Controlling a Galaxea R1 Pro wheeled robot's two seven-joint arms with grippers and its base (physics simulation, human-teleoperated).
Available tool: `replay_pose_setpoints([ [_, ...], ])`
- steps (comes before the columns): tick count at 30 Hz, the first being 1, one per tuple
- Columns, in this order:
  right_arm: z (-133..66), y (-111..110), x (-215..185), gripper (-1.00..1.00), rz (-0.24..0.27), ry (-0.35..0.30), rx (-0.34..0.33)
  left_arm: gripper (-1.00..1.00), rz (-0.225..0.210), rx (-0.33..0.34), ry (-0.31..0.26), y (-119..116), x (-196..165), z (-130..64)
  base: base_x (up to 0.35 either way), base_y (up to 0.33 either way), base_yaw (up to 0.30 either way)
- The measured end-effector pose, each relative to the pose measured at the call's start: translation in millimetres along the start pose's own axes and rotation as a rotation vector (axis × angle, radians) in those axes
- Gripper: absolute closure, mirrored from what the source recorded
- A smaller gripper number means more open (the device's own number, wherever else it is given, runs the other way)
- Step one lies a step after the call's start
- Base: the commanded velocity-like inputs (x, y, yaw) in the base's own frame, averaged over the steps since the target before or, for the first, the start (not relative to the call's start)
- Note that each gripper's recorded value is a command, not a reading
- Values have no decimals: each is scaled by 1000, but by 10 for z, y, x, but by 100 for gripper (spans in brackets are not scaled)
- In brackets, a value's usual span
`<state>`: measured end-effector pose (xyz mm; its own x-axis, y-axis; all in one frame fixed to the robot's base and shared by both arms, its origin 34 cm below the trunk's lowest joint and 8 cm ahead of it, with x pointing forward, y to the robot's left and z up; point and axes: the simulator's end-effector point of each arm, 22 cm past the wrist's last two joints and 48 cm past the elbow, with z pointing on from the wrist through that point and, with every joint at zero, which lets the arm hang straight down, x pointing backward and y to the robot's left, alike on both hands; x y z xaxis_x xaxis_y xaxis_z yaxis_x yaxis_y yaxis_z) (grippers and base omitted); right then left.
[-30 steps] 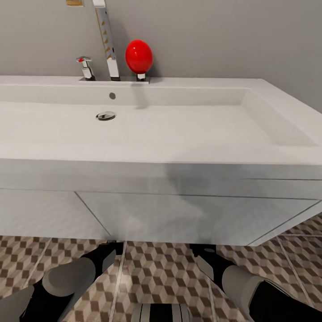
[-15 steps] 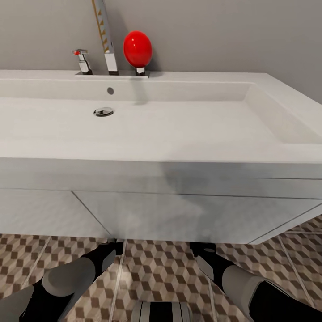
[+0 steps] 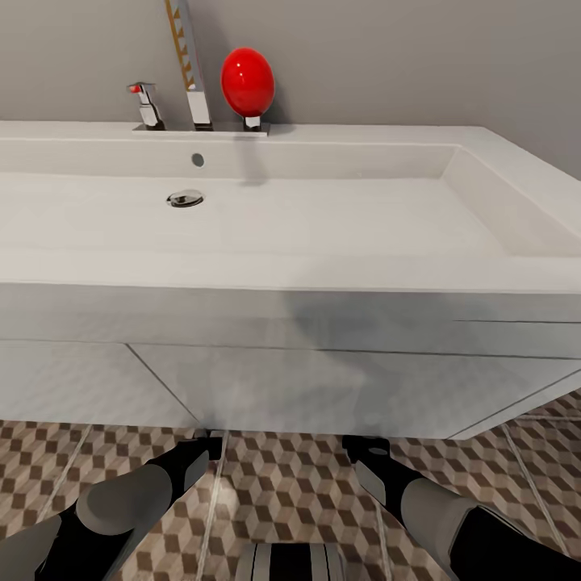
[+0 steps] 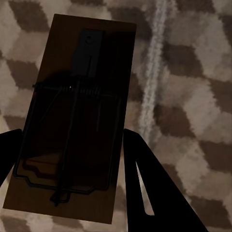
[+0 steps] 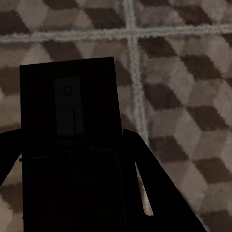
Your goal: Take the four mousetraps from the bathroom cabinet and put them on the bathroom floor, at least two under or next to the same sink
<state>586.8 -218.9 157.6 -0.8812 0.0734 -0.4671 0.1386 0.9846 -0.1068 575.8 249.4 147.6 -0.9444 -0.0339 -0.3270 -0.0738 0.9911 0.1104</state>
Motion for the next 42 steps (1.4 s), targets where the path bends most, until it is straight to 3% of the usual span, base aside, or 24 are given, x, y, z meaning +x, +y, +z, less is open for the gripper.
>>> replay_pose_setpoints([
  [12,26,49,57,100,-3,7,-8,100,2,0,13,-4,64,43,0,0,0],
  [15,34,68,23,100,5,-19,-10,100,2,1,17,-15,89,57,0,0,0],
  [21,70,21,-7,100,10,-36,2,100,-3,24,-11,-200,-148,46,0,0,0],
  [27,95,53,-34,100,11,-36,0,100,1,28,-7,-248,-132,70,0,0,0],
  [42,165,72,-20,100,-4,-33,4,100,11,23,-11,-219,-144,155,0,0,0],
])
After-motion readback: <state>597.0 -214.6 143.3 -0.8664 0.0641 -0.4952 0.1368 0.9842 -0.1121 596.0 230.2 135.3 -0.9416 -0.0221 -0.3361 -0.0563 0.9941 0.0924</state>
